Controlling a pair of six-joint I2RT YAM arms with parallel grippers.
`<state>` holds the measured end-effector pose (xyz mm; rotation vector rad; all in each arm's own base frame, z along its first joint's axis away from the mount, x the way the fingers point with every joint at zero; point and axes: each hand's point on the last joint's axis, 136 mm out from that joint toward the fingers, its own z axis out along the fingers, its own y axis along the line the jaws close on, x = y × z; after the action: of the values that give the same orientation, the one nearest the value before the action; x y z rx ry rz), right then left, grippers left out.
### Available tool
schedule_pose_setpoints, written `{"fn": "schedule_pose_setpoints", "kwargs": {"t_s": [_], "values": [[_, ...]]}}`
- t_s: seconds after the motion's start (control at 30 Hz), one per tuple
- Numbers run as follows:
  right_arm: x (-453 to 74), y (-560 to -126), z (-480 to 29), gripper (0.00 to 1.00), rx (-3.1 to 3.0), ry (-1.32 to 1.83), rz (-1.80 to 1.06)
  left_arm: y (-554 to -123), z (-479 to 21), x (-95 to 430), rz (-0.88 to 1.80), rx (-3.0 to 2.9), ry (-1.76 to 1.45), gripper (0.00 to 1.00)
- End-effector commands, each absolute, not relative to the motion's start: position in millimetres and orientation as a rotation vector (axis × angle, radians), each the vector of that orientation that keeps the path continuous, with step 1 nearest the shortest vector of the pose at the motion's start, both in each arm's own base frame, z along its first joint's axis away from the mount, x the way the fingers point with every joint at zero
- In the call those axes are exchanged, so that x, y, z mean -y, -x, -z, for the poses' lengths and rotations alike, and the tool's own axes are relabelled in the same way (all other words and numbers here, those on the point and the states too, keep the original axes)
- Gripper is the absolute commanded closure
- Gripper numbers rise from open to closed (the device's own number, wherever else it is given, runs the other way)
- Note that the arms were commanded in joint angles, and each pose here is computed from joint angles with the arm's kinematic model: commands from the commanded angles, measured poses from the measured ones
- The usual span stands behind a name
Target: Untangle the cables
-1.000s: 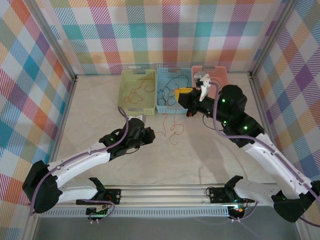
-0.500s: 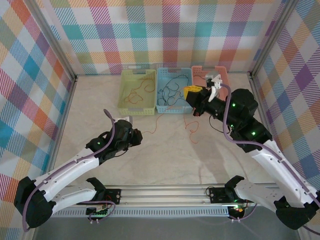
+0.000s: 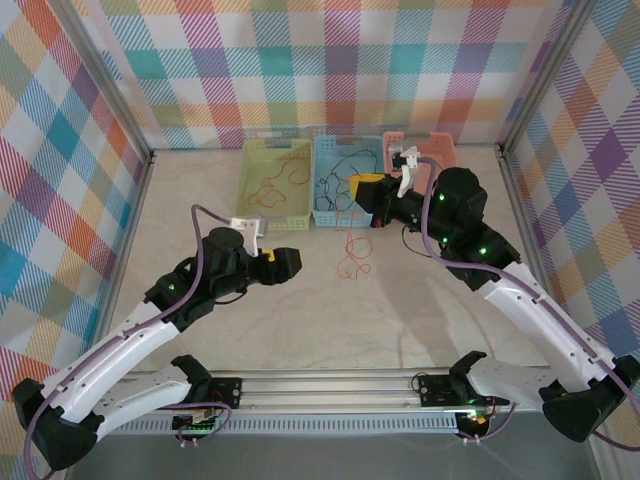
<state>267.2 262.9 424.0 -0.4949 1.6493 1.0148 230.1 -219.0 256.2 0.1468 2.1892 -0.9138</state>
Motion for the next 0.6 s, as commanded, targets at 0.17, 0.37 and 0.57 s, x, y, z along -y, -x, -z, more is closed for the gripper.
{"fn": "schedule_pose_setpoints", "kwargs": {"t_s": [0.17,0.37,0.57], "values": [[-276.1,-267.6,-423.7,1.00,-1.653,0.487,-1.140,-217.4,-322.1,274.6,1.123,-1.873,-0.518,0.18],[-280.7,-265.2,-421.1,1.00,-1.675,0.480,-1.196,-225.0,-329.1,298.1,1.053,-1.810,-0.652,0.16],[-285.2,-262.4,-420.5,1.00,-1.690,0.482,-1.248,-231.7,-320.4,320.2,1.024,-1.826,-0.717,0.17]]}}
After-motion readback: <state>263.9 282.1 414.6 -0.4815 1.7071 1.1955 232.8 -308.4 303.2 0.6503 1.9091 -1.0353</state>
